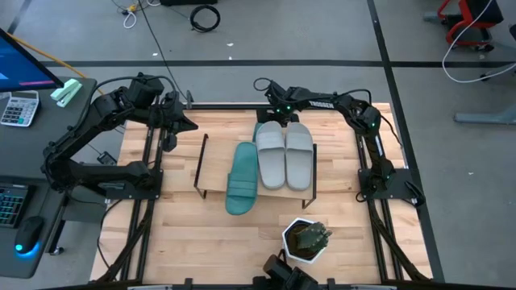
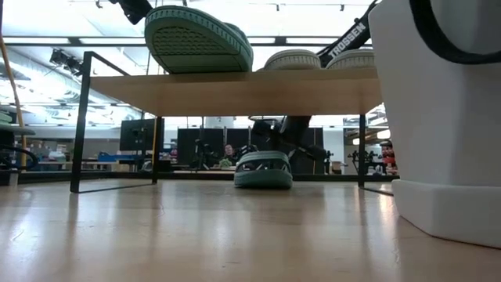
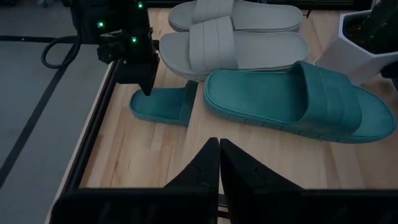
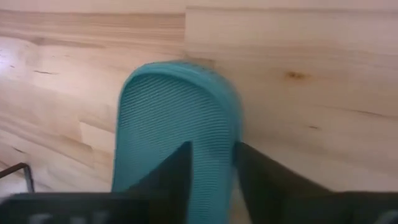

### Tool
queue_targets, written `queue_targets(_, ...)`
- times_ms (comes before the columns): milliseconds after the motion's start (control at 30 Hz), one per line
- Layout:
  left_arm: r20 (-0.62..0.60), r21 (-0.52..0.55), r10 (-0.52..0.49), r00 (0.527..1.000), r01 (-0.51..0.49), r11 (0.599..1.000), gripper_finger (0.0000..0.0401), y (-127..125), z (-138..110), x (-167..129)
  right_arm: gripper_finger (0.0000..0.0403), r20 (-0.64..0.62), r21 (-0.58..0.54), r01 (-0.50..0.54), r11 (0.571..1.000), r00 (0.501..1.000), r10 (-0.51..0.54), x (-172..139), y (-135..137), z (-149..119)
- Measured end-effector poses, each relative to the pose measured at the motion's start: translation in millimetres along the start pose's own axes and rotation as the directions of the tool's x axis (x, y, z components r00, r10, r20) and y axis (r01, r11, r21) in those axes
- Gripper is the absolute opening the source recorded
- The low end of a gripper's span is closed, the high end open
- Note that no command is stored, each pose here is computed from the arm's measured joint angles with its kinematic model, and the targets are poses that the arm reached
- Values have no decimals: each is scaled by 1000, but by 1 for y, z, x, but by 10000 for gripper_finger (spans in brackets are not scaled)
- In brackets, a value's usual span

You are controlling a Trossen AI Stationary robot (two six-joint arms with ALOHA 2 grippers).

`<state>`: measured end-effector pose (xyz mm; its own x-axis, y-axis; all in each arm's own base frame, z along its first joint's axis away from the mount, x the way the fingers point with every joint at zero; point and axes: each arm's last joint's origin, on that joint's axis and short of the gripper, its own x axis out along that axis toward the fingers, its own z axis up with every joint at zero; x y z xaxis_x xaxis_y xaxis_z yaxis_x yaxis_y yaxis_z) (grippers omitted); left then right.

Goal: Pick and place slides into the shelf
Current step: Put the green slipper on the shelf

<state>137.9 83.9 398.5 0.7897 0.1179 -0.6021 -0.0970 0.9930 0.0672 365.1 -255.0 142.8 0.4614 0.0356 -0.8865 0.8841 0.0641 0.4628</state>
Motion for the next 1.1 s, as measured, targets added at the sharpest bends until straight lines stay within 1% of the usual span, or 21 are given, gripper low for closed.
queue_targets(100, -1, -4, 0, 1000, 0, 1000, 18, 0, 0, 0, 43, 19, -29, -15, 999, 1000, 15, 2, 2, 2)
queue_targets(133, -1, -4, -1, 1000, 1, 1000, 16, 0, 0, 0, 23, 20, -41, -16, 999, 1000, 17, 2, 2, 2)
queue_targets(167, -2, -5, -1, 1000, 1, 1000, 14, 0, 0, 0, 15, 23, -48, -17, 999, 1000, 18, 2, 2, 2)
queue_targets(233, -2, -6, -1, 1000, 1, 1000, 11, 0, 0, 0, 17, 22, -46, -18, 999, 1000, 19, 1, 2, 2)
queue_targets(333, -2, -1, -1, 1000, 1, 1000, 9, 0, 0, 0, 6, 24, -47, -24, 999, 999, 25, -1, 2, 3)
queue_targets(400, -2, -1, -1, 1000, 1, 1000, 11, 0, 0, 0, 5, 59, -62, -53, 997, 997, 57, -2, 6, 5)
queue_targets(467, -2, 0, 0, 1000, 0, 1000, 16, 0, 0, 0, 3, 88, -75, -57, 996, 994, 63, -6, 9, 5)
queue_targets(600, -3, -7, 10, 1000, -10, 1000, 22, 2, -1, -1, 2, 134, -79, -120, 990, 983, 129, -18, 19, 9)
queue_targets(867, -12, -15, 13, 1000, -13, 1000, 9, 3, -2, -1, 1, 192, -91, -146, 985, 968, 161, -27, 33, 13)
queue_targets(1100, -19, -17, 10, 1000, -10, 1000, 21, 2, -3, -1, 0, 231, -89, -179, 980, 953, 195, -31, 37, 16)
